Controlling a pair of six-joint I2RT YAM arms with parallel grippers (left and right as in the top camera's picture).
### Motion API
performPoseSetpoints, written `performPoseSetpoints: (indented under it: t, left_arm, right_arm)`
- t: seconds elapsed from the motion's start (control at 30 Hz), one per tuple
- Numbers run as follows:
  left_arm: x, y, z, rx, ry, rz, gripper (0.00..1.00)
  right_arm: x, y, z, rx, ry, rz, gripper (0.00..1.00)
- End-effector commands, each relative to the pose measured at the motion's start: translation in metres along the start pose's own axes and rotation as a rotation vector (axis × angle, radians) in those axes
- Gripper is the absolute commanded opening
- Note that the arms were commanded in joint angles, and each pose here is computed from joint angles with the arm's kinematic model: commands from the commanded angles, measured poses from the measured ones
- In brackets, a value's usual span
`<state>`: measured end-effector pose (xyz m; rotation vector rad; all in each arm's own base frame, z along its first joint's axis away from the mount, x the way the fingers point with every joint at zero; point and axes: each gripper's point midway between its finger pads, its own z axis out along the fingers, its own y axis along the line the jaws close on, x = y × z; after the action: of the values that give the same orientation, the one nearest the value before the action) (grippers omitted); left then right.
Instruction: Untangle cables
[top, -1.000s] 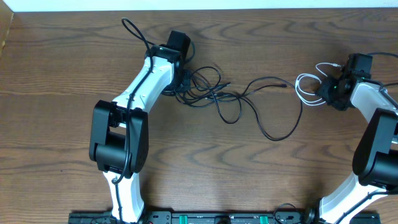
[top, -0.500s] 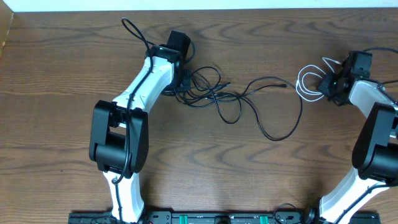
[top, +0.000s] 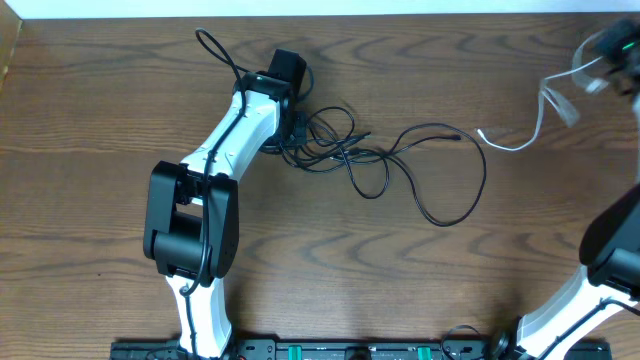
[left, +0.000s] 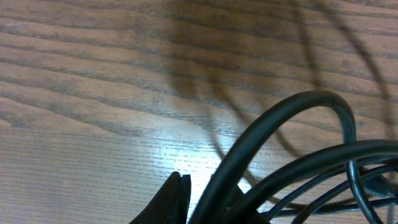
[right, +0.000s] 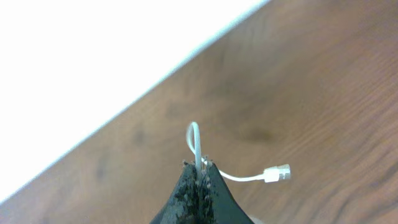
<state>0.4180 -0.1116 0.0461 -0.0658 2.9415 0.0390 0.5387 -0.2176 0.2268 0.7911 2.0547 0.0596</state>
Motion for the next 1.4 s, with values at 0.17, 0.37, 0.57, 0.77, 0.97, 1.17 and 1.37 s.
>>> performPoseSetpoints:
  t: [0.17,0.37,0.57,0.77,0.97,1.17,1.37]
  left_arm:
    - [0.003,0.002,0.006,-0.008,0.015,-0.003,0.17]
    - [0.001,0.001,0.006,-0.004,0.006,-0.005,0.17]
    - [0.001,0.001,0.006,-0.004,0.005,-0.005,0.17]
    - [0.001,0.001,0.006,-0.004,0.005,-0.004,0.17]
    - [0.000,0.000,0.006,-0.002,-0.001,-0.024,0.17]
    - [-0.001,0.000,0.006,-0.002,-0.002,-0.027,0.17]
    - [-0.001,0.000,0.006,-0.001,-0.002,-0.027,0.17]
  right_arm:
    - [-0.151,-0.056,-0.087,0.134,-0.384,0.073,0.01]
    - [-0.229,-0.064,-0.172,0.124,-0.629,0.083,0.01]
    - [-0.257,-0.050,-0.226,0.094,-0.734,0.072,0.01]
    - [-0.252,-0.029,-0.224,0.008,-0.689,0.007,0.01]
    - [-0.217,-0.044,-0.169,0.065,-0.517,-0.041,0.01]
    - [-0.179,-0.075,-0.080,0.104,-0.366,-0.016,0.01]
    - [-0.174,-0.082,-0.035,0.087,-0.377,-0.001,0.01]
